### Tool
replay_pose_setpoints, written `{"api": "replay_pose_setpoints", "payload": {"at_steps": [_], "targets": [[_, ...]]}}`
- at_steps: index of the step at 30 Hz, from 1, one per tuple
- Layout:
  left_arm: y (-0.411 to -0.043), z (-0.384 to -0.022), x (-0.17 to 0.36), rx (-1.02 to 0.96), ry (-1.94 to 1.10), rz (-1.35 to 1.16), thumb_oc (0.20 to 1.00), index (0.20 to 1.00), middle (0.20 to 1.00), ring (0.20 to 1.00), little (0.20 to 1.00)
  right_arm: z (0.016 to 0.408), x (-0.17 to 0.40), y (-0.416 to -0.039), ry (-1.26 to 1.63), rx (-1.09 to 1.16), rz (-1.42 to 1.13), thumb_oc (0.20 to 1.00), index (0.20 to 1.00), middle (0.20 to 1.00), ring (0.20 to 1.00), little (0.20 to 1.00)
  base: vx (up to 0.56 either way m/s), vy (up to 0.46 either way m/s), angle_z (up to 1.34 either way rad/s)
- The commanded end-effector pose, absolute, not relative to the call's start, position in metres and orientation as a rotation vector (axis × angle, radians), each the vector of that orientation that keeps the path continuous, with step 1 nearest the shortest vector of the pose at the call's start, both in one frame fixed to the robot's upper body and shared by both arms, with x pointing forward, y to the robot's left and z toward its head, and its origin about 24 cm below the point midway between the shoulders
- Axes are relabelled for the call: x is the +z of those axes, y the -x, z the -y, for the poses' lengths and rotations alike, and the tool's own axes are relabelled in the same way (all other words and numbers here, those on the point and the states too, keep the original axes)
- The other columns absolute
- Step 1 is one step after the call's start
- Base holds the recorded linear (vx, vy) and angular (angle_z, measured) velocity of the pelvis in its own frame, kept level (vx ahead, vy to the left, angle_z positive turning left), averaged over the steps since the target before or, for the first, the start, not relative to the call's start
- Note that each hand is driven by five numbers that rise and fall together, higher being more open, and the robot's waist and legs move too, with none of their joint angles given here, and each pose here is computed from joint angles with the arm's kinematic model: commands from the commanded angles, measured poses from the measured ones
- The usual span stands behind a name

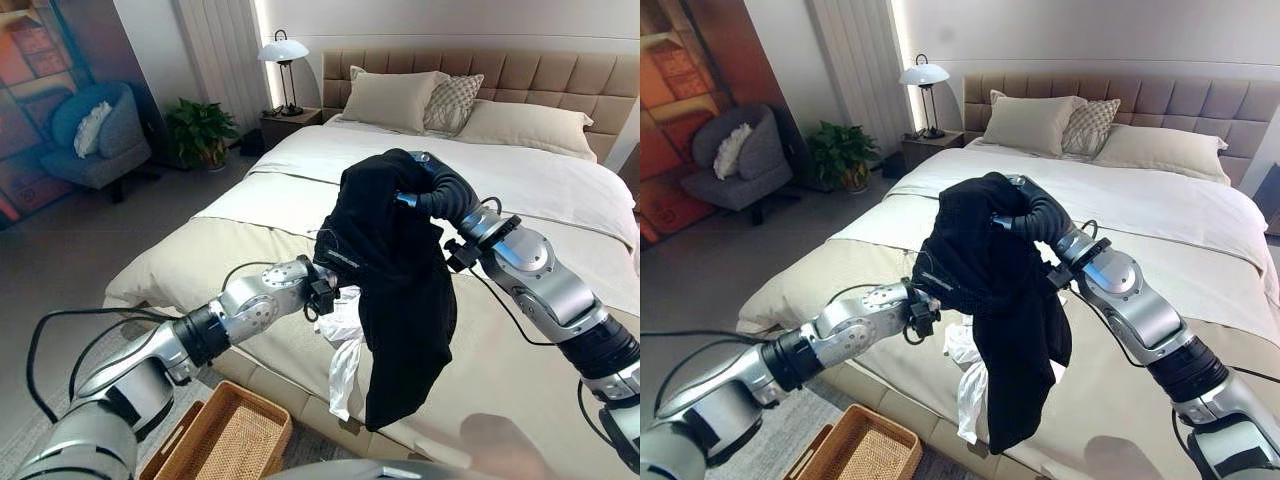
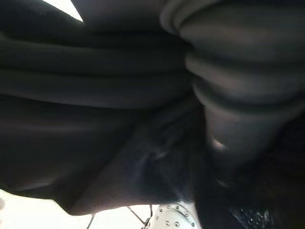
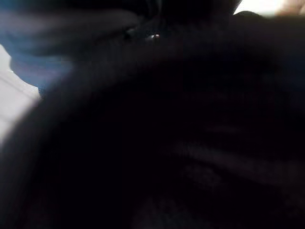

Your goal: Pick up clothes into the bucket

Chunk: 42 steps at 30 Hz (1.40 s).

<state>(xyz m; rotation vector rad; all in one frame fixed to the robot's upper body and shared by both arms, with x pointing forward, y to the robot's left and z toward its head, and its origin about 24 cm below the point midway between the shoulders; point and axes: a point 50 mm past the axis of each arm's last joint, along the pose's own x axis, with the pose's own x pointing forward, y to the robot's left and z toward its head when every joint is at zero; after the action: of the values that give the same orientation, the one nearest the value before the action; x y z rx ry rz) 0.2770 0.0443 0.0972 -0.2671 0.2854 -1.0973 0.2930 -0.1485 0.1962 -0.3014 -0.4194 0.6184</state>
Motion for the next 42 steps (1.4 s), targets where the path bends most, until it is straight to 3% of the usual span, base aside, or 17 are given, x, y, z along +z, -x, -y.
{"api": "replay_pose_setpoints", "payload": {"at_steps": [1, 9, 10, 11, 27, 37, 42], "targets": [[-0.275, -0.047, 0.099, -1.099, 0.438, -0.275, 0.200, 0.200, 0.200, 0.200, 0.200, 0.152, 0.252, -0.294, 0.257, 0.529, 0.697, 0.200, 0.200, 0.200, 0.200, 0.200, 0.00, 0.000, 0.00], [-0.272, -0.109, 0.078, -0.829, 0.627, -0.244, 0.200, 0.200, 0.200, 0.200, 0.200, 0.199, 0.231, -0.298, 0.276, 0.282, 0.629, 0.219, 0.219, 0.219, 0.219, 0.219, 0.00, 0.000, 0.00], [-0.270, -0.119, 0.074, -0.782, 0.653, -0.240, 0.200, 0.200, 0.200, 0.200, 0.200, 0.206, 0.225, -0.299, 0.271, 0.245, 0.607, 0.407, 0.407, 0.407, 0.407, 0.407, 0.00, 0.000, 0.00], [-0.268, -0.129, 0.070, -0.737, 0.664, -0.232, 0.200, 0.200, 0.200, 0.200, 0.200, 0.211, 0.219, -0.299, 0.269, 0.214, 0.587, 1.000, 1.000, 1.000, 1.000, 1.000, 0.00, 0.000, 0.00], [-0.250, -0.238, 0.048, -0.168, 0.718, -0.035, 0.200, 0.200, 0.200, 0.200, 0.200, 0.251, 0.145, -0.291, 0.158, 0.028, 0.324, 1.000, 1.000, 1.000, 1.000, 1.000, -0.01, 0.007, 0.04], [-0.216, -0.317, 0.097, 0.132, 0.075, 0.126, 0.200, 0.200, 0.200, 0.200, 0.200, 0.278, 0.049, -0.251, 0.043, -0.138, -0.025, 1.000, 1.000, 1.000, 1.000, 1.000, -0.02, 0.020, 0.15], [-0.207, -0.332, 0.104, 0.240, -0.167, 0.125, 0.200, 0.200, 0.200, 0.200, 0.200, 0.301, -0.013, -0.224, 0.100, -0.338, -0.293, 1.000, 1.000, 1.000, 1.000, 1.000, -0.06, 0.020, 0.14]]}}
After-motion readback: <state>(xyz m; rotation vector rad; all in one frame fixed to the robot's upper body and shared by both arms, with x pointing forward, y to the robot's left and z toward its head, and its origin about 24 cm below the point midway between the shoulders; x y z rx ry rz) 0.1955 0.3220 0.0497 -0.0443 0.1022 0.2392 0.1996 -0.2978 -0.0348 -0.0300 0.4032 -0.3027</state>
